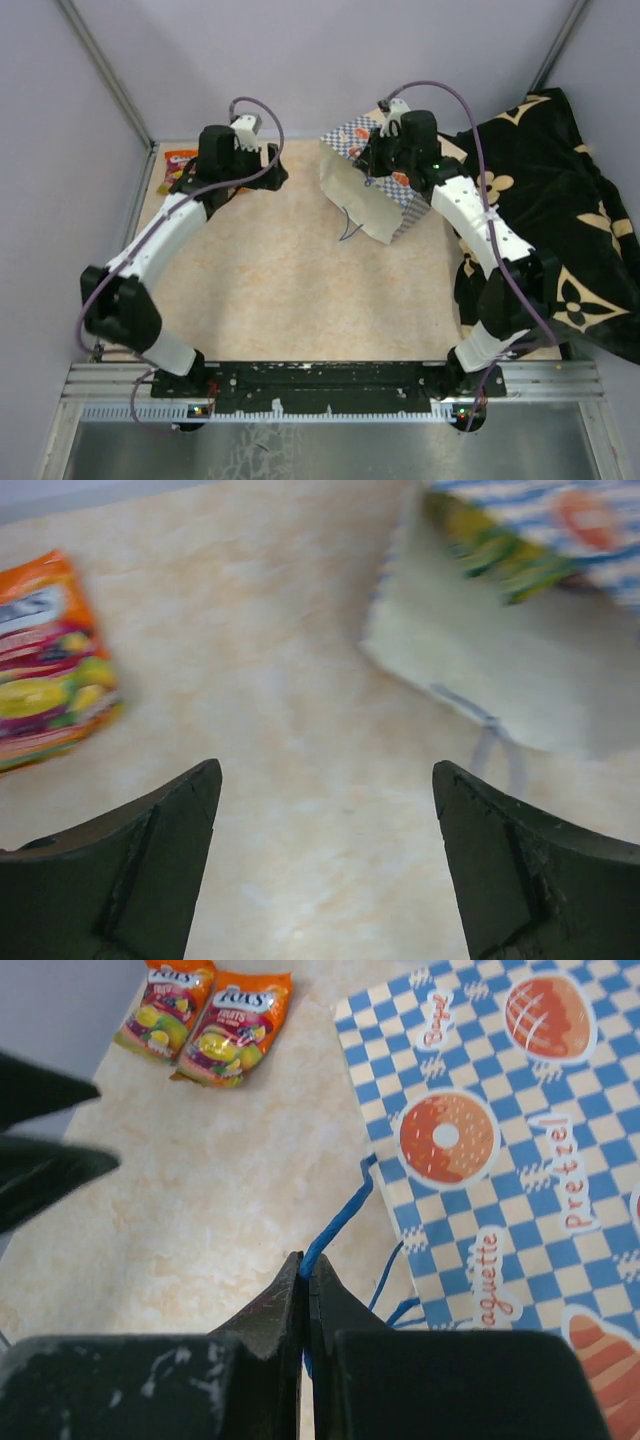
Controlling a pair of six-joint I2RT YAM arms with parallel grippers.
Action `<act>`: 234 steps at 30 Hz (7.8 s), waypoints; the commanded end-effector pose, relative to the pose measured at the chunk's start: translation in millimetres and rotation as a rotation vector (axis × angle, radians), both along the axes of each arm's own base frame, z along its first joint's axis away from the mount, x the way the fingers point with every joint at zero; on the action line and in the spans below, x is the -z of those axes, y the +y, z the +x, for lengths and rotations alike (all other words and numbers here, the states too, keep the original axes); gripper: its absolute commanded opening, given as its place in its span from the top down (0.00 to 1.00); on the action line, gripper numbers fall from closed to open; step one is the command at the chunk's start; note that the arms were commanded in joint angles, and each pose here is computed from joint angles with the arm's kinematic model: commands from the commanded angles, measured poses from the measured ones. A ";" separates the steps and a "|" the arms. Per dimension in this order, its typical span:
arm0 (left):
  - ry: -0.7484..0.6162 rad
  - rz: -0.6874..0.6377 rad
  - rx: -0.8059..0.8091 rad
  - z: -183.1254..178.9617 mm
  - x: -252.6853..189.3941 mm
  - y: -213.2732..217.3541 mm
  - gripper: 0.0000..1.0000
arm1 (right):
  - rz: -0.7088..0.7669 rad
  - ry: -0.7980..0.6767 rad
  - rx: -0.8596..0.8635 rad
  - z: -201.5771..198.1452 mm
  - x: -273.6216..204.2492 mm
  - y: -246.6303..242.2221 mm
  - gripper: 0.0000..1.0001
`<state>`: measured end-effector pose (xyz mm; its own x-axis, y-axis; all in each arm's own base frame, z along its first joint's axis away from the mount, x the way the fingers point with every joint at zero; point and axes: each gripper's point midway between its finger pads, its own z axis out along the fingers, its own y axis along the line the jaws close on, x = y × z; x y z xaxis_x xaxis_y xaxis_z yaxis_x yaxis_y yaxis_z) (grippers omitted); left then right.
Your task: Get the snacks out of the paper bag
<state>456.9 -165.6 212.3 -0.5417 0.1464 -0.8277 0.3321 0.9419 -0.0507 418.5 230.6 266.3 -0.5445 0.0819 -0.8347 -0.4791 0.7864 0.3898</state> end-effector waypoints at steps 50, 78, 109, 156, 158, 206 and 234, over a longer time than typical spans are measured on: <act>-0.331 -0.856 -0.068 97.1 67.4 -262.7 0.49 | -0.367 -0.068 0.154 45.1 -44.3 -42.4 1.00; -0.564 -0.654 0.231 -62.5 -70.4 -165.5 1.00 | -0.253 -0.101 0.185 48.4 -52.7 -35.4 1.00; 0.018 -0.313 -1.591 -160.0 2.4 226.0 1.00 | -0.174 -0.034 0.094 31.2 -18.5 -15.2 1.00; 0.291 0.607 0.164 -174.5 185.8 -77.8 0.00 | -0.214 0.010 0.003 18.8 17.1 8.7 1.00; 0.258 0.445 0.308 -181.0 157.9 -112.8 0.00 | -0.211 0.012 -0.005 19.1 18.3 10.3 1.00; 0.341 -0.203 -0.868 -99.2 196.3 173.1 0.07 | -0.176 0.054 -0.101 -1.8 48.8 21.6 1.00; 0.395 0.409 -0.768 -103.1 200.6 293.5 0.09 | -0.149 0.097 -0.124 -1.5 52.6 38.1 1.00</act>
<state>417.9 106.1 38.5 -0.6890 -0.1867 -0.7003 -0.3804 0.9156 0.1301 407.3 262.6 191.7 -0.6655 -0.1232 -0.7362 -0.5183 0.7859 0.3371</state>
